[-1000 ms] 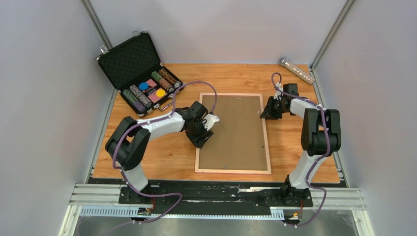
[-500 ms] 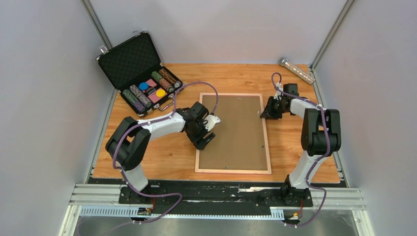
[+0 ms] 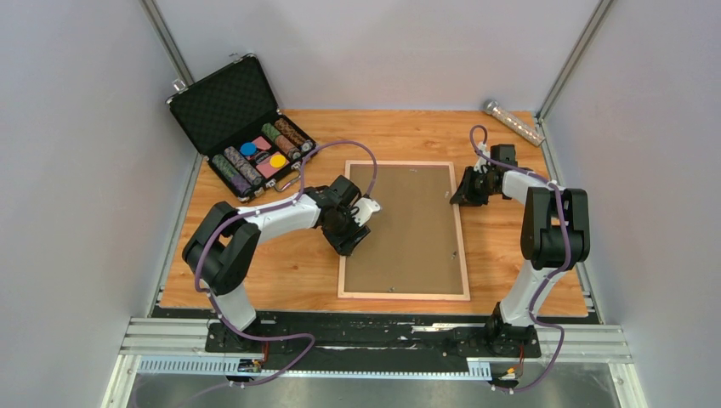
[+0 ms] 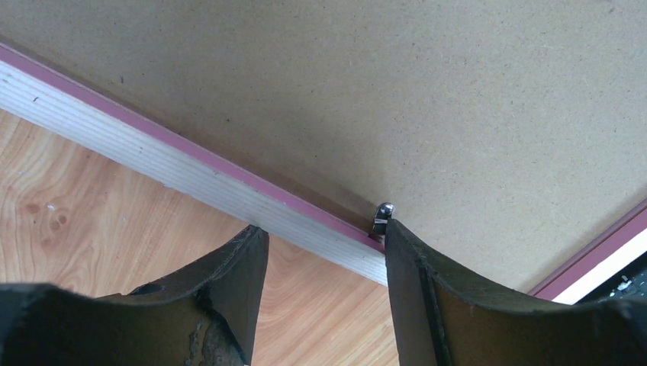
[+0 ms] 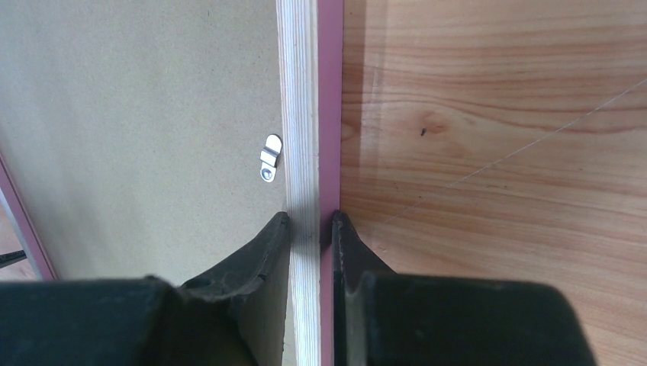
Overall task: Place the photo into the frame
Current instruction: Install the photo frame at the center of the board.
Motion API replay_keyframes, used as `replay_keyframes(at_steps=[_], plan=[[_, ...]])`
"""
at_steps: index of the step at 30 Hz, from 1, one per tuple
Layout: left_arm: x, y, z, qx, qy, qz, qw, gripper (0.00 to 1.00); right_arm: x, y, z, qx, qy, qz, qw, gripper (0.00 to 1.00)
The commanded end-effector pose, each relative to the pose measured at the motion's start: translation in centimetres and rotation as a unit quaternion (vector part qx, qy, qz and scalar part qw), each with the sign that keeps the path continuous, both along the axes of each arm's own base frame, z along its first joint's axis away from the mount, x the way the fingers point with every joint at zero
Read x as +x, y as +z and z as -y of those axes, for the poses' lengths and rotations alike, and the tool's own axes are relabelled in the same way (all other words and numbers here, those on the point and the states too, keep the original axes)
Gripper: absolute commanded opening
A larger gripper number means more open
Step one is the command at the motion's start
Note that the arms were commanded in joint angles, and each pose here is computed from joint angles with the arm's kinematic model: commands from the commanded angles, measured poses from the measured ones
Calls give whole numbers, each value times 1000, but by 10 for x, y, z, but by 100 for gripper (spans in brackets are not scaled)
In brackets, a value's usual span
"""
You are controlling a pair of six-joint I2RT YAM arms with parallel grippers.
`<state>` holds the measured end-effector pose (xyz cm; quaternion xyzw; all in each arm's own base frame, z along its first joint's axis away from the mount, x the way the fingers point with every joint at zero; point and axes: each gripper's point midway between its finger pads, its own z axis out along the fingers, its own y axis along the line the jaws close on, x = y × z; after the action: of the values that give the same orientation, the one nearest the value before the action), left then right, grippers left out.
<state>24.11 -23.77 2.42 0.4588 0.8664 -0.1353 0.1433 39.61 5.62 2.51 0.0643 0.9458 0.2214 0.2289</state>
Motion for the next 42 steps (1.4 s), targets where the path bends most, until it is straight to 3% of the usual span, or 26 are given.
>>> replay_keyframes(at_steps=[1, 11, 22, 25, 28, 32, 42], plan=[[15, 17, 19, -34, -30, 44, 998, 57, -5, -25, 13, -21, -18, -25, 999, 0], [16, 19, 18, -34, -31, 51, 998, 40, -5, -27, 13, -21, -16, -27, 999, 0], [25, 25, 14, -26, -22, 83, 996, 37, -5, -27, 13, -20, -14, -26, 999, 0], [24, 25, 14, -26, -24, 79, 996, 47, -5, -28, 13, -20, -13, -28, 999, 0], [23, 26, 13, -26, -23, 79, 996, 67, -5, -27, 13, -20, -12, -27, 999, 0], [24, 31, 13, -29, -18, 84, 996, 82, -5, -26, 12, -19, -10, -24, 999, 0], [57, 46, 5, -44, 23, 107, 993, 90, -1, -13, 8, -13, 8, -2, 1000, 0]])
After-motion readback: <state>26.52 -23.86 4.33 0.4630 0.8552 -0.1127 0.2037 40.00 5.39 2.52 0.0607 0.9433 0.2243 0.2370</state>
